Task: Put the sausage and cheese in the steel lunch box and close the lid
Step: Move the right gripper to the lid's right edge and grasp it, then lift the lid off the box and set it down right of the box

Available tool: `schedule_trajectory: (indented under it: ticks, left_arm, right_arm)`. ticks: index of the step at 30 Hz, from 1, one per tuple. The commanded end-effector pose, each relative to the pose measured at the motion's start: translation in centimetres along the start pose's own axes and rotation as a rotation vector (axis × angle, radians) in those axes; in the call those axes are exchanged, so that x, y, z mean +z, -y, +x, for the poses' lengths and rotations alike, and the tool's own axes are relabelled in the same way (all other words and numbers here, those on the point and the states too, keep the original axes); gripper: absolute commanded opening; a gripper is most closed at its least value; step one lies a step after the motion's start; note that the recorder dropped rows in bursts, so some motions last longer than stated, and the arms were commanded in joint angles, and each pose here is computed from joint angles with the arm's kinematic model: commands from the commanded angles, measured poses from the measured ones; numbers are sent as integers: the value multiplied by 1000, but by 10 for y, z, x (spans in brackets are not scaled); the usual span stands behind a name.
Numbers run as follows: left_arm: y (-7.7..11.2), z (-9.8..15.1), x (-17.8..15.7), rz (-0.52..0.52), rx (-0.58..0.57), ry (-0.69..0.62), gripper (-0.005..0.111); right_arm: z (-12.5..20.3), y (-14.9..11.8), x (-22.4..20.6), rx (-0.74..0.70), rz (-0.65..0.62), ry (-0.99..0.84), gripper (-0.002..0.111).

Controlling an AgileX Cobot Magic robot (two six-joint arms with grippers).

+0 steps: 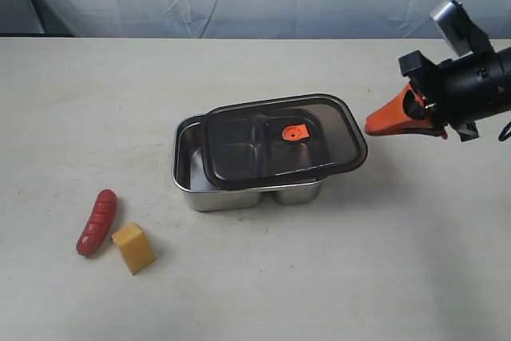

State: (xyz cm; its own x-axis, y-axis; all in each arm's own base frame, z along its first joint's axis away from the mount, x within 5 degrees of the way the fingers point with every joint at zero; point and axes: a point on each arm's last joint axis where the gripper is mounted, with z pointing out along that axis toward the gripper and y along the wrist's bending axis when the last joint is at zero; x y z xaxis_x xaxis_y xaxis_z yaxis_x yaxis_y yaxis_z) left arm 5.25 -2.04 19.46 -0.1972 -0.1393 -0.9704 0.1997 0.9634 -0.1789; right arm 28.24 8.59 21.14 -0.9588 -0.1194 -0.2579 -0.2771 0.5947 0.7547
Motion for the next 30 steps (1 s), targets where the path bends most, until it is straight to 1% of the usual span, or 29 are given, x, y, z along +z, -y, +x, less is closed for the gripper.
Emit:
schedule_trajectory:
  ticks: [1, 3, 5, 8, 10, 12, 14, 15, 18, 19, 20, 21, 25, 27, 29, 30]
  left_arm:
    - [0, 0, 0, 6, 11, 2, 0]
    - [0, 0, 0, 6, 11, 2, 0]
    - [0, 0, 0, 5, 11, 4, 0]
    - [0, 0, 0, 5, 11, 4, 0]
    - [0, 0, 0, 5, 11, 4, 0]
    - [0, 0, 0, 5, 11, 4, 0]
    - [0, 0, 0, 5, 11, 4, 0]
    - [0, 0, 0, 5, 11, 4, 0]
    - [0, 0, 0, 6, 11, 2, 0]
    - [0, 0, 0, 6, 11, 2, 0]
    - [0, 0, 0, 6, 11, 2, 0]
    - [0, 0, 0, 6, 11, 2, 0]
    - [0, 0, 0, 5, 11, 4, 0]
    - [0, 0, 0, 5, 11, 4, 0]
    - [0, 0, 0, 5, 11, 4, 0]
    - [0, 0, 0, 5, 11, 4, 0]
  right_arm:
    - [-8, 25, -17, 9, 68, 39, -1]
    - [-7, 37, -16, -7, 176, 29, -1]
    - [-6, 46, -10, 31, 228, 29, -1]
    - [-5, 55, 2, 100, 226, 3, -1]
    - [-4, 57, 10, 124, 200, -15, 3]
    - [-5, 60, 15, 146, 187, -19, 15]
    - [-5, 62, 17, 149, 199, -12, 31]
    - [-6, 64, 18, 152, 203, -8, 44]
    - [-8, 65, 20, 170, 204, 21, 71]
    - [-10, 65, 21, 185, 192, 34, 75]
    - [-13, 64, 23, 219, 164, 65, 77]
    - [-13, 64, 25, 227, 158, 69, 76]
    - [-15, 63, 39, 213, 191, 76, 72]
    - [-14, 63, 50, 223, 183, 61, 72]
    - [-15, 62, 61, 236, 159, 67, 72]
    - [-17, 60, 66, 245, 124, 97, 72]
